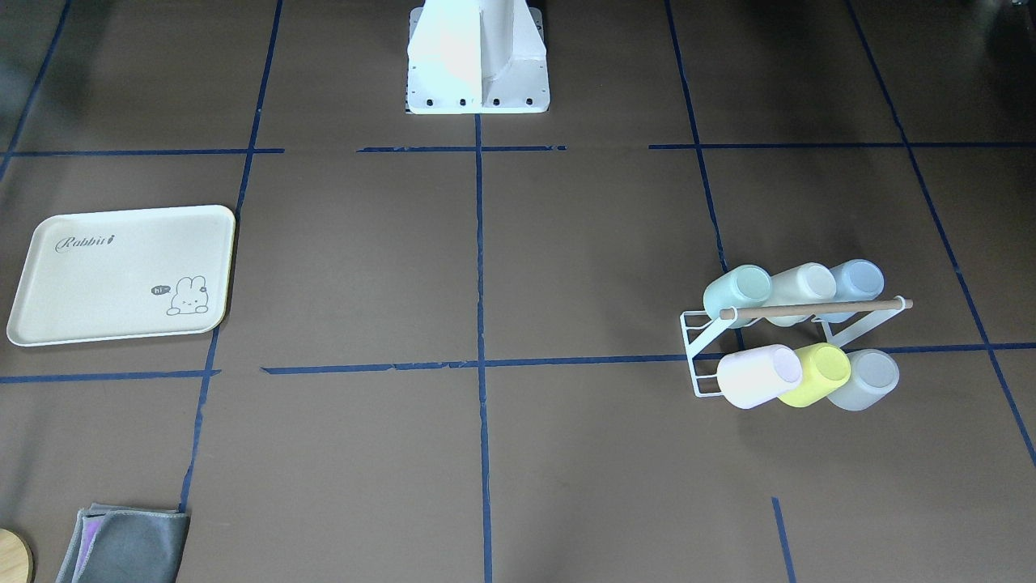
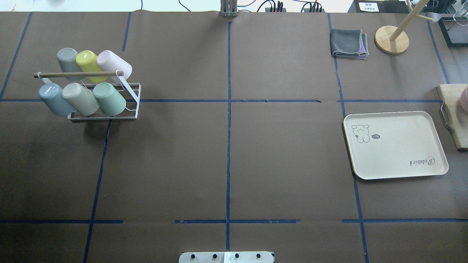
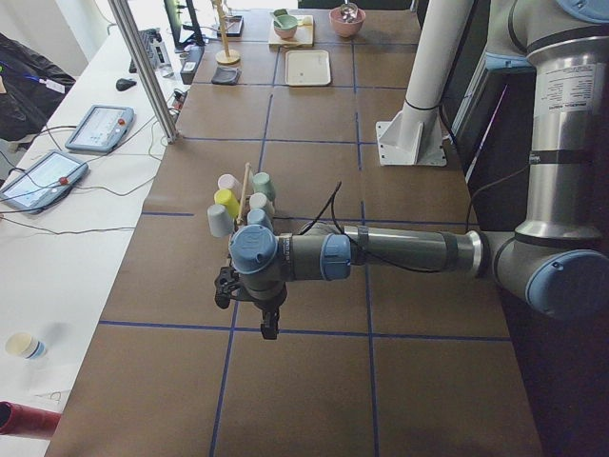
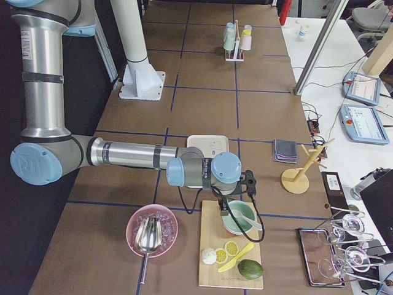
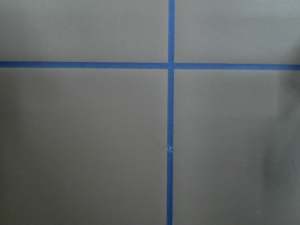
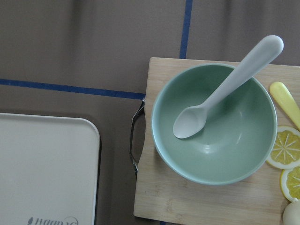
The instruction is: Pick up and place green cup on tray
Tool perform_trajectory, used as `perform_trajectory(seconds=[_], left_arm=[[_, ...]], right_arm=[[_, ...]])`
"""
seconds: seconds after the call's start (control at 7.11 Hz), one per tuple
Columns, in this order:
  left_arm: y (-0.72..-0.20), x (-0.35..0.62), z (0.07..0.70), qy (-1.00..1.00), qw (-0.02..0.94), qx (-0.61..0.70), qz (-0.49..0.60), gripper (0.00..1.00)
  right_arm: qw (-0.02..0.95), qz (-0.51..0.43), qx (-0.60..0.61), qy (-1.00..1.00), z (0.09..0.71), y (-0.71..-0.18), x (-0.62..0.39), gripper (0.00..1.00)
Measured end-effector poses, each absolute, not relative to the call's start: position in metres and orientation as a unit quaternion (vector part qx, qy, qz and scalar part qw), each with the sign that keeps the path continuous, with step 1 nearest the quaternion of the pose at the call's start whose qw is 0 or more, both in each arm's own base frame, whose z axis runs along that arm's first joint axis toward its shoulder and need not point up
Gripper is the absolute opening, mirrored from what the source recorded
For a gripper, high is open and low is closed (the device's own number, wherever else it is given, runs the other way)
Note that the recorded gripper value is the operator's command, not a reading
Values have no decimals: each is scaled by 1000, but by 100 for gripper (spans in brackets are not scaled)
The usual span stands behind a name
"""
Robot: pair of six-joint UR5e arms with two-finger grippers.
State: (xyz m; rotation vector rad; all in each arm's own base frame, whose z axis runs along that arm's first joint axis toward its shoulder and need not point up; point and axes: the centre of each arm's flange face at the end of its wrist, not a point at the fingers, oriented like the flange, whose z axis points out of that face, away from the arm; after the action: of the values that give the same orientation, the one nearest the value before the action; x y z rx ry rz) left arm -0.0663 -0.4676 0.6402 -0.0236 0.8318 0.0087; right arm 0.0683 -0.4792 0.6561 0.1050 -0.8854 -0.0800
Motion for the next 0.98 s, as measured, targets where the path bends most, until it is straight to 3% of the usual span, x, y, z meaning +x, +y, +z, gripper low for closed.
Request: perform_trajectory(seconds=[0.98], left_arm=[[-468,-66,639,405,914,-11,5,100]], right_arm=[[903,-9,41,-428,651,-482,68,100]])
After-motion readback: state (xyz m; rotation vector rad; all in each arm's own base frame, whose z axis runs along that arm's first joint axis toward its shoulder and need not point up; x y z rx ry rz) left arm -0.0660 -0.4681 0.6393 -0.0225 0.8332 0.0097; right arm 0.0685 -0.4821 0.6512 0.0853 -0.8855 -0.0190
